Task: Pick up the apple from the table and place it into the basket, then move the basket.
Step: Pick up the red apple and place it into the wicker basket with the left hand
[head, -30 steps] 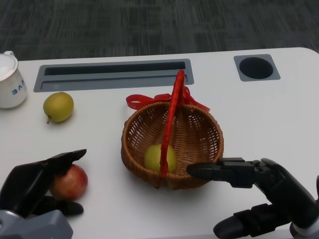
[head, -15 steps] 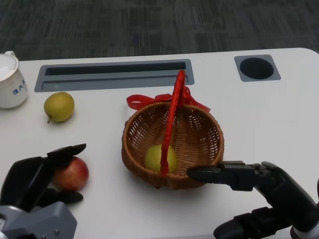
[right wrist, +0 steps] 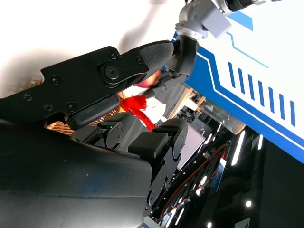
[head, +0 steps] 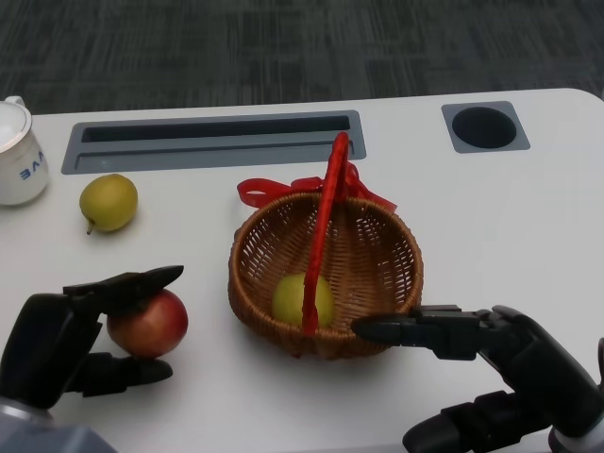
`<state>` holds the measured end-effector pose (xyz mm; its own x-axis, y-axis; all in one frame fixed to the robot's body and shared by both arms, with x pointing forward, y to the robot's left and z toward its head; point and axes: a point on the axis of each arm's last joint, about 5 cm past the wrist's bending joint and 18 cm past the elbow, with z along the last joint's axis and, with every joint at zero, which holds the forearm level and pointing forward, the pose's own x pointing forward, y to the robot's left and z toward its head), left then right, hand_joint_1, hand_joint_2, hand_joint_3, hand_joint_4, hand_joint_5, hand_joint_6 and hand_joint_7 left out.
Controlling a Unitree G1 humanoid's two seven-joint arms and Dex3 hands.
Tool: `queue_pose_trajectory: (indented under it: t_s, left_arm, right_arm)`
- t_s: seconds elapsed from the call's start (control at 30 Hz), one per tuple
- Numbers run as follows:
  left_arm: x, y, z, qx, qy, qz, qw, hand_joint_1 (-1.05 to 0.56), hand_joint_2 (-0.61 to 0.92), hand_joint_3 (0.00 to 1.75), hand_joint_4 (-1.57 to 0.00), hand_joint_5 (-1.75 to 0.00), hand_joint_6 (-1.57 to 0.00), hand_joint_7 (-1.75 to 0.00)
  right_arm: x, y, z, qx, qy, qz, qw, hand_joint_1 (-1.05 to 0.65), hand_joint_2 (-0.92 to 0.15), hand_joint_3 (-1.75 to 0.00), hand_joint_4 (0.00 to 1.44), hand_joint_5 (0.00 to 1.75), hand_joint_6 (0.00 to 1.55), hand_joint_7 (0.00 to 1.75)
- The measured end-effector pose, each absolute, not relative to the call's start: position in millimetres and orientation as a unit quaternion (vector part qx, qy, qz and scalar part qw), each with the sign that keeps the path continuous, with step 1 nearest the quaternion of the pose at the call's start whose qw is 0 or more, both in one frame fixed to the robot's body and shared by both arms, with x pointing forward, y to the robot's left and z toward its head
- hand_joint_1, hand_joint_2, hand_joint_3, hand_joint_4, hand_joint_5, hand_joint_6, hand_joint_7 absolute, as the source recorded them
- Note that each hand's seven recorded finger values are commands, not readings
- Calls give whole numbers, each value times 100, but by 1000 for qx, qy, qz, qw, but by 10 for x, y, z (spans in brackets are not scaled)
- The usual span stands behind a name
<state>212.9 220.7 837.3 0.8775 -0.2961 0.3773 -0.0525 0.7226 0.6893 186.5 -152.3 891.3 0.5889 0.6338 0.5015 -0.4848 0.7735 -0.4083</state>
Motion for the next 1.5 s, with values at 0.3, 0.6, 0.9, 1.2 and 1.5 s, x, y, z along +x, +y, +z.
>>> queue_pose_trajectory:
  t_s: [0.3,0.6,0.9,1.2,1.5]
  left_arm:
    - [2231,2159,8670,326,-331,-62,883,-10,73,0,-127,-3,-118,-1]
    - [2324,2010,8918,295,-396,-67,867,-14,73,0,-127,-2,-119,-1]
    - [2364,1846,8991,275,-404,-90,868,-19,73,0,-127,-1,-119,0]
    - [2496,1604,9107,252,-409,-113,869,-9,66,0,-133,-3,-124,-2]
    - [2577,1484,9163,251,-404,-125,871,-3,65,0,-136,-3,-127,-2]
  right_arm:
    - [1870,-1523,8914,-111,-323,318,885,-48,-85,0,68,0,64,0]
    - [1882,-1519,8924,-114,-324,319,883,-48,-85,0,68,0,64,0]
    - [1883,-1505,8924,-115,-326,321,882,-47,-85,0,69,0,65,0]
    - [1879,-1500,8921,-115,-326,320,882,-48,-85,0,69,0,65,0]
    - [1865,-1502,8910,-115,-324,320,883,-48,-85,0,69,0,66,0]
